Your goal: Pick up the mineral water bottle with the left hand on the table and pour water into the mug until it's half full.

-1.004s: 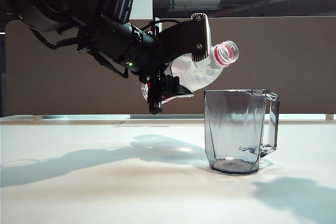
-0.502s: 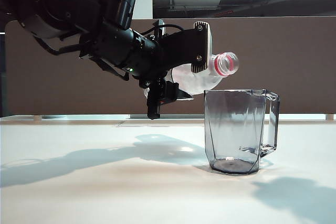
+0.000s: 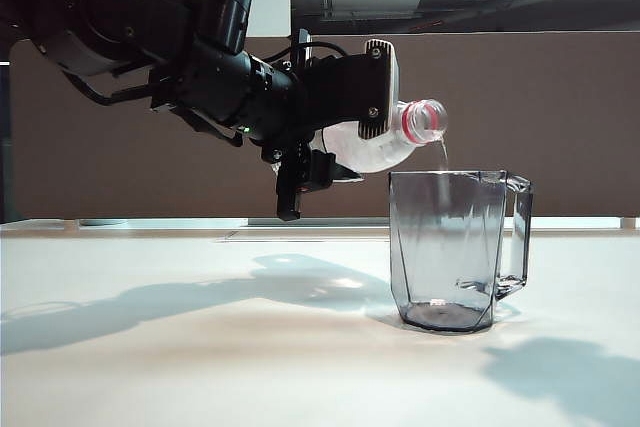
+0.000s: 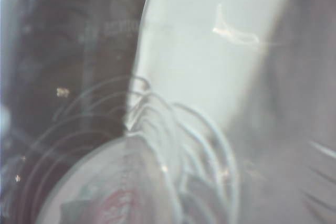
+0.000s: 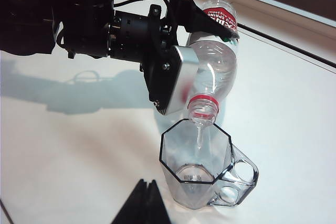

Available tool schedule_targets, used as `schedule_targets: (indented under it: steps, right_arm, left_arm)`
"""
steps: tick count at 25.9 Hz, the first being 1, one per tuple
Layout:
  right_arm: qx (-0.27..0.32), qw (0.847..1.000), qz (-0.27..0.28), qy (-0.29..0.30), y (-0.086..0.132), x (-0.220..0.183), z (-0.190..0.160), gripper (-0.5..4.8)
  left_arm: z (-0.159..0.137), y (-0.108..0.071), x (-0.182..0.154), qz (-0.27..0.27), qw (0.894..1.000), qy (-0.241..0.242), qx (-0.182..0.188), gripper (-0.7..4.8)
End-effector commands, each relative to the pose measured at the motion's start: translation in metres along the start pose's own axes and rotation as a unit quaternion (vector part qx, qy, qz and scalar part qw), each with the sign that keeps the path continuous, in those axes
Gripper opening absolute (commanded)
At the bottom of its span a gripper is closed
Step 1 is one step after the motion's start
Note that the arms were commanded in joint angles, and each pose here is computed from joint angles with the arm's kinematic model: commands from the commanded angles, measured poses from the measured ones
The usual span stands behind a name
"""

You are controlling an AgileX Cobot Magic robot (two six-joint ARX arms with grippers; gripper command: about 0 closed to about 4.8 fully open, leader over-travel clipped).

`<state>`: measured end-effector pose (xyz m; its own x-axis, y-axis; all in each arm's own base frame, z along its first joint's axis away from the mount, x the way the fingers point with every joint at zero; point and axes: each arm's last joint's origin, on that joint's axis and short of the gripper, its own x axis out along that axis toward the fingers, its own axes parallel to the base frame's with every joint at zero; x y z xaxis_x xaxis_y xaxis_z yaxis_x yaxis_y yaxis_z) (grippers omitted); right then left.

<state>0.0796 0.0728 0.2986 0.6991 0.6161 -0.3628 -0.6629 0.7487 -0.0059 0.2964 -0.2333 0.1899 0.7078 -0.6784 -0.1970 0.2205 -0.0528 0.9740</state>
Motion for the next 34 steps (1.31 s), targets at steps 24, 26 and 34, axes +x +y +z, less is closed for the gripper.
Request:
schedule_targets:
  steps: [24, 26, 34]
  right_arm:
    - [-0.001, 1.000, 0.002, -0.013, 0.0002, -0.0024, 0.0039, -0.08]
    - [-0.001, 1.000, 0.002, -0.013, 0.0002, -0.0024, 0.0039, -0.08]
    - [-0.001, 1.000, 0.002, -0.013, 0.0002, -0.0024, 0.0039, -0.08]
  left_arm:
    - [0.0022, 0.0121, -0.0010, 0.038, 0.999, -0.006, 0.035, 2.58]
    - [0.0021, 0.0121, -0.0010, 0.039, 0.999, -0.006, 0.035, 2.58]
    - [0.0020, 0.0121, -0.0010, 0.038, 0.998, -0.005, 0.047, 2.58]
